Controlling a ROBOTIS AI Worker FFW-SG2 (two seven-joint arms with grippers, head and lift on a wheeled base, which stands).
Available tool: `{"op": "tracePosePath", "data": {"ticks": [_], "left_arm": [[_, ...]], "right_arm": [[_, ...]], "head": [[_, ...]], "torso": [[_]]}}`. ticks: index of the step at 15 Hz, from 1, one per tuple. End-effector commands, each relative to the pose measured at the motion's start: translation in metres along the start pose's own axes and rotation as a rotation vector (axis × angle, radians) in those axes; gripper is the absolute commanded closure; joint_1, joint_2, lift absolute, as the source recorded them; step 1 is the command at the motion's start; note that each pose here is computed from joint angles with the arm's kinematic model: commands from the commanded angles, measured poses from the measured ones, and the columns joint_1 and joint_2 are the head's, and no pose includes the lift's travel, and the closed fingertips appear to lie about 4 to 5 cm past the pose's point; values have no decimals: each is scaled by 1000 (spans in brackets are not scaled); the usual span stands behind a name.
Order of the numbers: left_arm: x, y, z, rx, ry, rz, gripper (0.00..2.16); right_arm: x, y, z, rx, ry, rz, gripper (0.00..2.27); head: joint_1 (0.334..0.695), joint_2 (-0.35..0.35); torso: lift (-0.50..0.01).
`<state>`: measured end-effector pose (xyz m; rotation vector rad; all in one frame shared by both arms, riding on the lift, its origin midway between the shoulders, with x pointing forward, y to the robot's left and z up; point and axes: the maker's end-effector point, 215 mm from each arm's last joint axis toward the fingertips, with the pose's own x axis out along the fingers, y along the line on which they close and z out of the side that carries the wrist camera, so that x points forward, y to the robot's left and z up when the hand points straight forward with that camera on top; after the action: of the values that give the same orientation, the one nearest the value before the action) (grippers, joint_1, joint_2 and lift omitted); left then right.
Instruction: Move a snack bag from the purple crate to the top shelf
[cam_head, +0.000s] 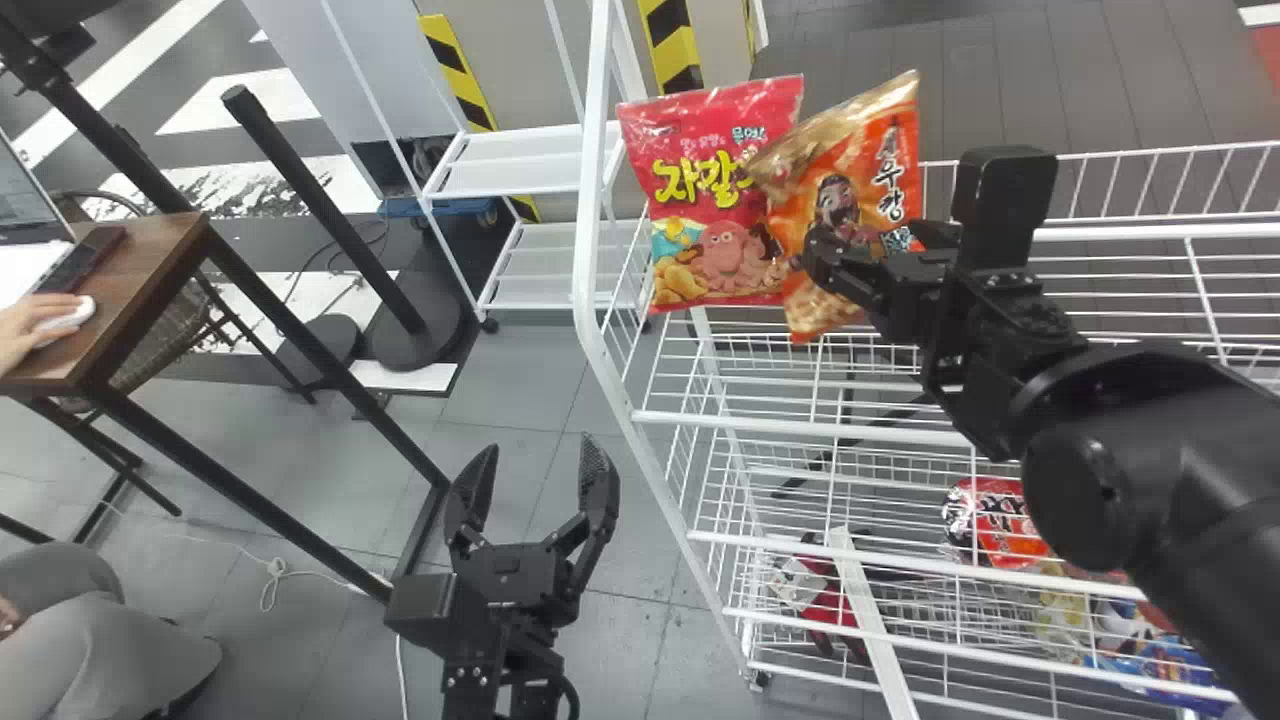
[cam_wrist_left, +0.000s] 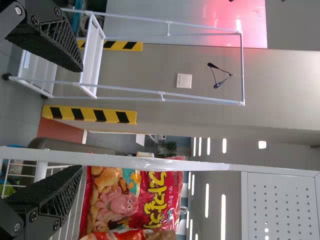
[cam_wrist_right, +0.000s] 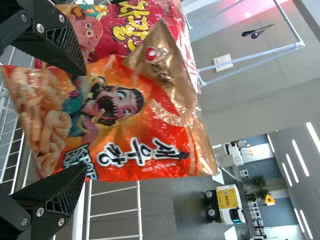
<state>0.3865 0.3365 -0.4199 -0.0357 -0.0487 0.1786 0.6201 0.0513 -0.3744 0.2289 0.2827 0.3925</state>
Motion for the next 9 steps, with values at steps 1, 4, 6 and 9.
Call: {"op": "tracePosePath", "data": {"ticks": [1,4,6,9], "left_arm": [[0,1,1,2,-3,0,137],[0,1,2,1,-6,0,137],[0,2,1,1,-4,0,137],[0,2,2,0,-7,0,137]], "right_arm": [[4,1,12,-9,-13,-2,188],[3,5,5,-12,-2,4,188],[-2,19,-4,-17,15,28,188],[-10,39,-19,-23,35,60,188]], "head": [[695,350],[695,350],[695,350],[695,350]], "torso": [[0],[0],[0],[0]]}}
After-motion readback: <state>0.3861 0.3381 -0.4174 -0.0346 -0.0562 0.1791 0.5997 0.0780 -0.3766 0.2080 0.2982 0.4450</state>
